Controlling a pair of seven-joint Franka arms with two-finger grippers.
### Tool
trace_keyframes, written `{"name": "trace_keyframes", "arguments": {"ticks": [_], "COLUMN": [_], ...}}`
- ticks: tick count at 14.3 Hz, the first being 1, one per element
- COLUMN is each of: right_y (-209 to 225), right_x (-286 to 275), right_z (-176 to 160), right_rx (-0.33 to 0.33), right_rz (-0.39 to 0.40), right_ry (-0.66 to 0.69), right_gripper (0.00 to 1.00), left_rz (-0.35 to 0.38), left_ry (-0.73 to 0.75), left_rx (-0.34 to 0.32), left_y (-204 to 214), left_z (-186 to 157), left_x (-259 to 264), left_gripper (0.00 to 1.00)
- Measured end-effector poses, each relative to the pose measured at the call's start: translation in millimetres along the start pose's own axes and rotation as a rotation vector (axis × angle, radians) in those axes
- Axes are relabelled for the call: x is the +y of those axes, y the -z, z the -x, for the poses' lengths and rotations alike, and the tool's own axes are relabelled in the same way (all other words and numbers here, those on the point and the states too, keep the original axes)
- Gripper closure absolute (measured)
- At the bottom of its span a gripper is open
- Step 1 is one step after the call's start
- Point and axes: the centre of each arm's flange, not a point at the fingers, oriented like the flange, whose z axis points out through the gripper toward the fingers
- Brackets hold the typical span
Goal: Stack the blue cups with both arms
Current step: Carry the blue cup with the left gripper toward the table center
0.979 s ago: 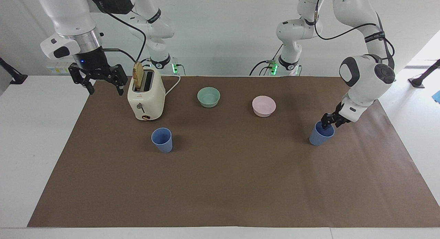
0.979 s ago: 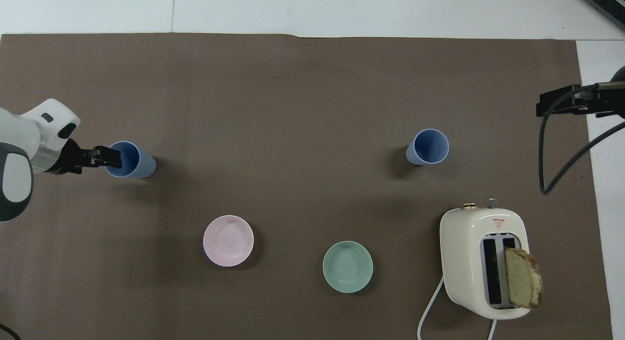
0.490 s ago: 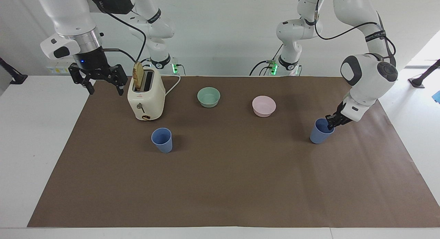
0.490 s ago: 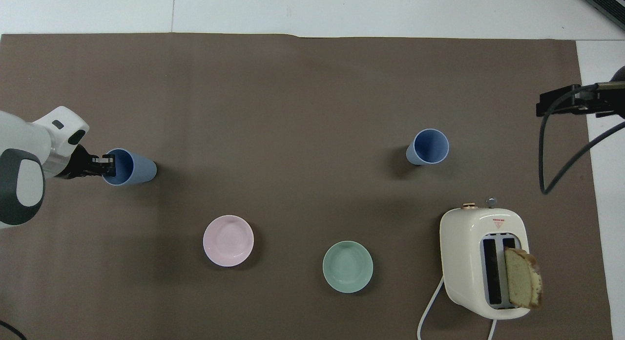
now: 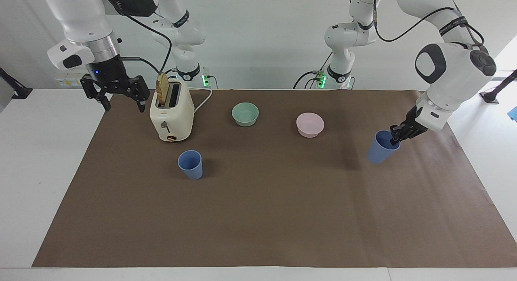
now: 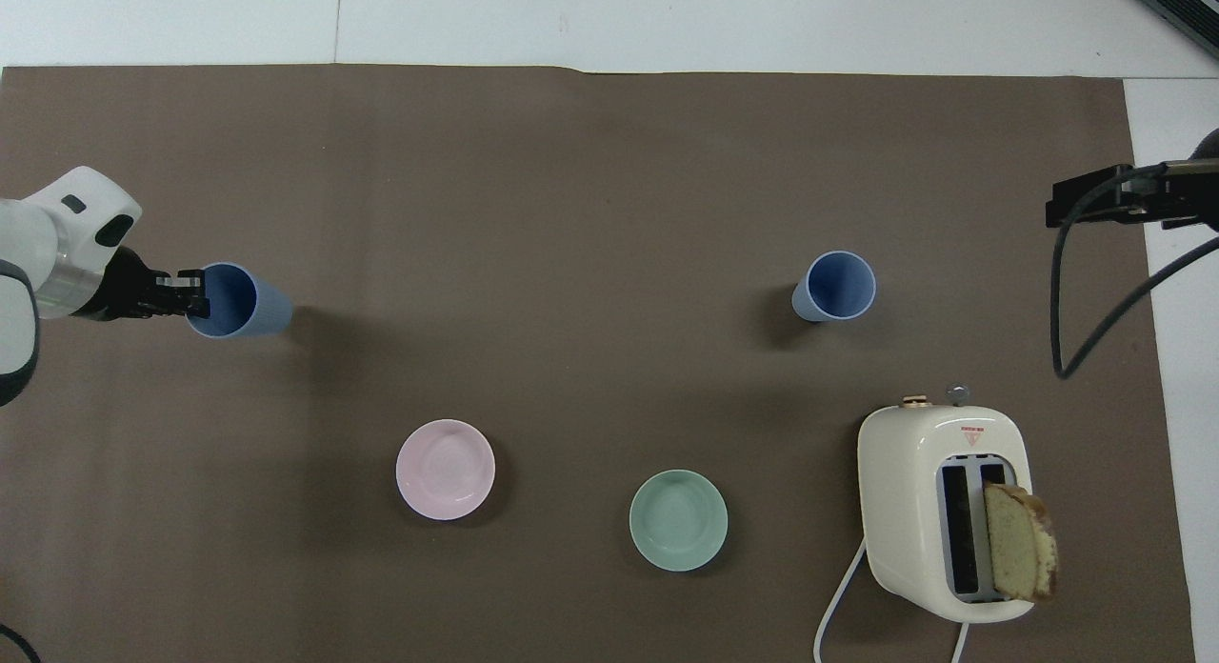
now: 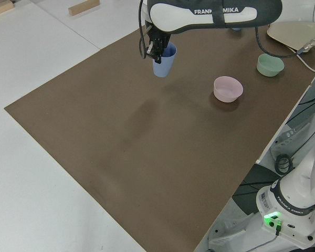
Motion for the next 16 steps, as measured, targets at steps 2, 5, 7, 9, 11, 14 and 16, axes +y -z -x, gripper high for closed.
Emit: {"name": "trace_keyframes", "arguments": {"ticks": [2,5,7,9,11,14,16], "right_y": [0.0,0.0,0.0,0.0,0.0,0.0,0.0], "right_x": [0.0,0.0,0.0,0.0,0.0,0.0,0.0], "right_z": [0.0,0.0,0.0,0.0,0.0,0.0,0.0], "right_rx": [0.0,0.0,0.0,0.0,0.0,0.0,0.0], "right_rz": [0.0,0.0,0.0,0.0,0.0,0.0,0.0], "right_ry": [0.0,0.0,0.0,0.0,0.0,0.0,0.0], "right_gripper": [0.0,0.0,0.0,0.0,0.0,0.0,0.0], "left_rz": [0.012,0.015,0.014,0.014,0.016,0.029,0.003], "left_ry": [0.046,0.067,0.073,0.08,0.082,0.077,0.082], "left_rx": [0.005,-0.007,-0.011,-0.013,-0.014,-0.006,0.002], "left_y": [4.7,-1.1,-3.2,-4.6,-10.2,-38.1,-80.3], "left_z": [16.0,41.1,47.2,51.1,62.1,81.4,90.3], "left_x": [55.6,112.7,124.4,131.7,153.6,197.8,223.6], "left_gripper": [0.94,0.94,0.94,0.94,0.94,0.94,0.94]}}
